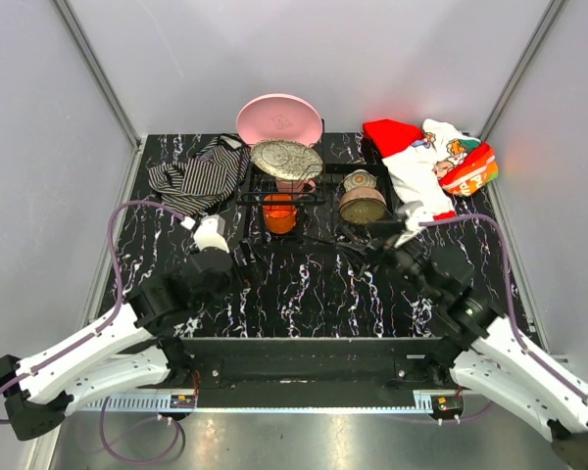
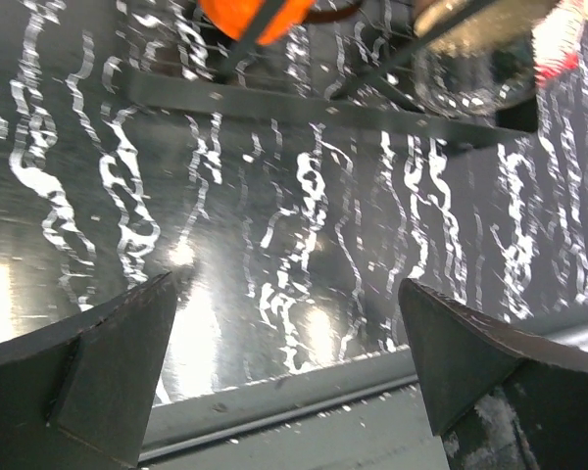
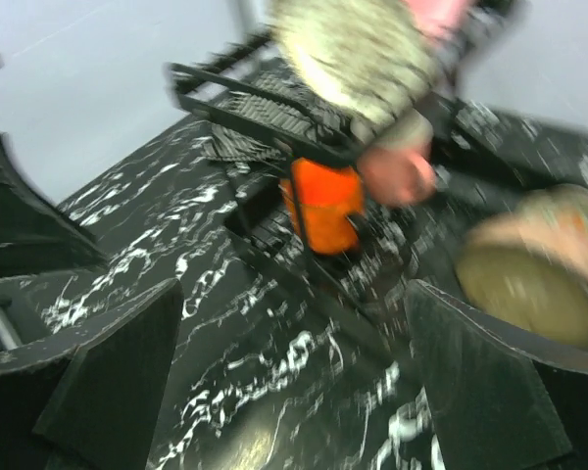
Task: Load the mixed dishes into the dish rack
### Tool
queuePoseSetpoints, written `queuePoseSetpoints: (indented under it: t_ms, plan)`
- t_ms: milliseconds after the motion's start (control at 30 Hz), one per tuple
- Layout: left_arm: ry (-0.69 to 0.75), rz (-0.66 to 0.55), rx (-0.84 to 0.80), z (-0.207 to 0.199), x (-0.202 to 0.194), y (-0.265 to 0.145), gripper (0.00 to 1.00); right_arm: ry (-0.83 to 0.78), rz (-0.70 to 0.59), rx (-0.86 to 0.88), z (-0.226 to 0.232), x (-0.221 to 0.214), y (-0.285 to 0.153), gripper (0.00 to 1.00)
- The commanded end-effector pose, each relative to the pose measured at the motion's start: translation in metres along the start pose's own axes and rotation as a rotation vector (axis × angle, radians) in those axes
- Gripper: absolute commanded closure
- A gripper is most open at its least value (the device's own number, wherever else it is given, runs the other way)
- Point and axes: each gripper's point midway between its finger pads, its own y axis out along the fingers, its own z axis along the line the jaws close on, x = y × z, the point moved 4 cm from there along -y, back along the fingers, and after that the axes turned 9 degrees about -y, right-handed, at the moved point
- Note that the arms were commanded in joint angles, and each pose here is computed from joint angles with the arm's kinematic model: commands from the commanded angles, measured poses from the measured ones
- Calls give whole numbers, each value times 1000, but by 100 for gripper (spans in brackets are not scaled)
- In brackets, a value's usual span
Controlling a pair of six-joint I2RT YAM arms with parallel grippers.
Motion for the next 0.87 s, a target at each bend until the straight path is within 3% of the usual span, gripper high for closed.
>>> queuePoseSetpoints:
  t_ms: [0, 33, 267, 467, 833]
  plan:
    - [20, -111, 47, 5, 23, -6, 1, 203, 55, -316, -32, -24, -43, 0]
    - [8, -120, 42, 7, 23, -8, 1, 237, 114, -353, -34, -44, -54, 1]
    - [-37, -140, 29, 23, 18, -14, 1, 401, 0, -455, -42, -62, -118, 0]
    - [-80, -140, 44, 38, 9, -15, 1, 407, 114, -463, -39, -71, -108, 0]
    - [-142, -176, 17, 60, 6, -29, 1, 437, 48, -457, -39, -72, -115, 0]
